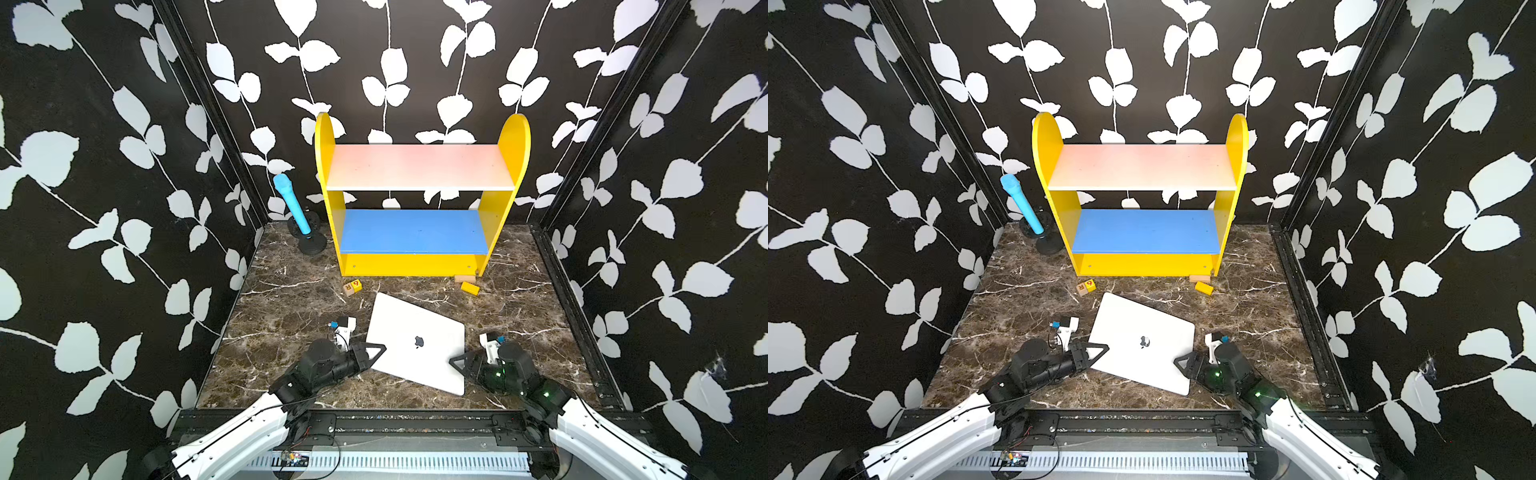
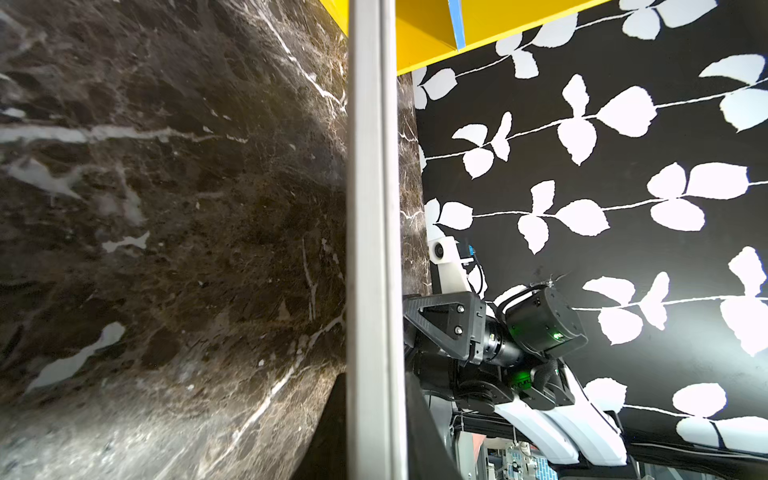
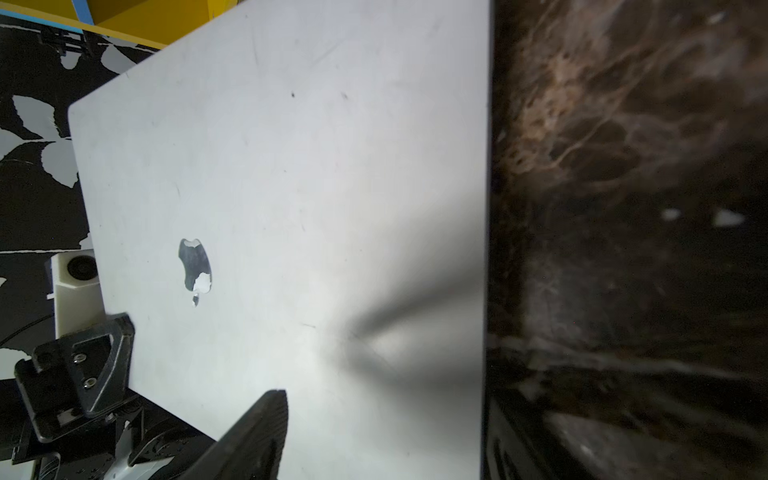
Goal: Close the laptop lid and set it aside
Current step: Pick up the laptop from the center of the board.
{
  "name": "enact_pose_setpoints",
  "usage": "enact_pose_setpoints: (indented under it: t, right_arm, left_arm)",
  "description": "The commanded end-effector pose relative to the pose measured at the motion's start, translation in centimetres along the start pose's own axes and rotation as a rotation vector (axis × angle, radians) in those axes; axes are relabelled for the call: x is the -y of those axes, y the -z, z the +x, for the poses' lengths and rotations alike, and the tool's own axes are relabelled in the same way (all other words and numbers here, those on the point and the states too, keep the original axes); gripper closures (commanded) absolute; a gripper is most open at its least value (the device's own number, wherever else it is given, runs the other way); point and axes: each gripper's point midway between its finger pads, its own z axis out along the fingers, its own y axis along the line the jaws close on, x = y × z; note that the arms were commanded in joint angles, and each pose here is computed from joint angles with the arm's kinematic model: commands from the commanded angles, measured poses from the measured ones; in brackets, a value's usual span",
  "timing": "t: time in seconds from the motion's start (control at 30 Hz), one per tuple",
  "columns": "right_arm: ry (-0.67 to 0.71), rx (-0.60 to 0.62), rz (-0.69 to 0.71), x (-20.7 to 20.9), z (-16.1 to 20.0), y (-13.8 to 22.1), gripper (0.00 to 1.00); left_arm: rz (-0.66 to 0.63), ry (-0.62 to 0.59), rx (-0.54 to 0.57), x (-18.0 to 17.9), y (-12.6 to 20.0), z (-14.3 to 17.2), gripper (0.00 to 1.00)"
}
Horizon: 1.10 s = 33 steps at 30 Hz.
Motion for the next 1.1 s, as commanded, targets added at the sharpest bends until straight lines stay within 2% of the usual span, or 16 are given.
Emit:
enact_pose_setpoints:
  t: [0.0, 0.13, 0.5, 0.7, 0.93, 1.07]
  right_arm:
    - [0.060, 0.019, -0.178, -4.8, -0.7, 0.8, 0.22]
    - [0.053, 0.041, -0.158, -4.2, -0.9, 0.9, 0.17]
    - [0.014, 0.087, -0.120, -2.5, -1.2, 1.0, 0.14]
    - [-0.003, 0.120, -0.093, -1.6, -1.7, 1.2, 0.14]
    - [-0.010, 0.139, -0.171, -2.8, -2.2, 1.1, 0.18]
    - [-0.006, 0.123, -0.152, -2.7, -2.2, 0.5, 0.18]
  left_arm:
    - [0.168, -0.072, 0.060, 4.8, 0.7, -1.4, 1.00]
    - [0.195, -0.066, 0.122, 5.5, 1.3, -2.4, 1.00]
    - [0.303, -0.080, 0.267, 8.5, 3.7, -4.5, 1.00]
    - [0.346, -0.076, 0.298, 9.7, 4.4, -5.1, 1.00]
    - [0.381, -0.079, 0.303, 11.1, 4.5, -5.5, 1.00]
    - [0.421, -0.091, 0.301, 12.5, 4.6, -5.8, 1.00]
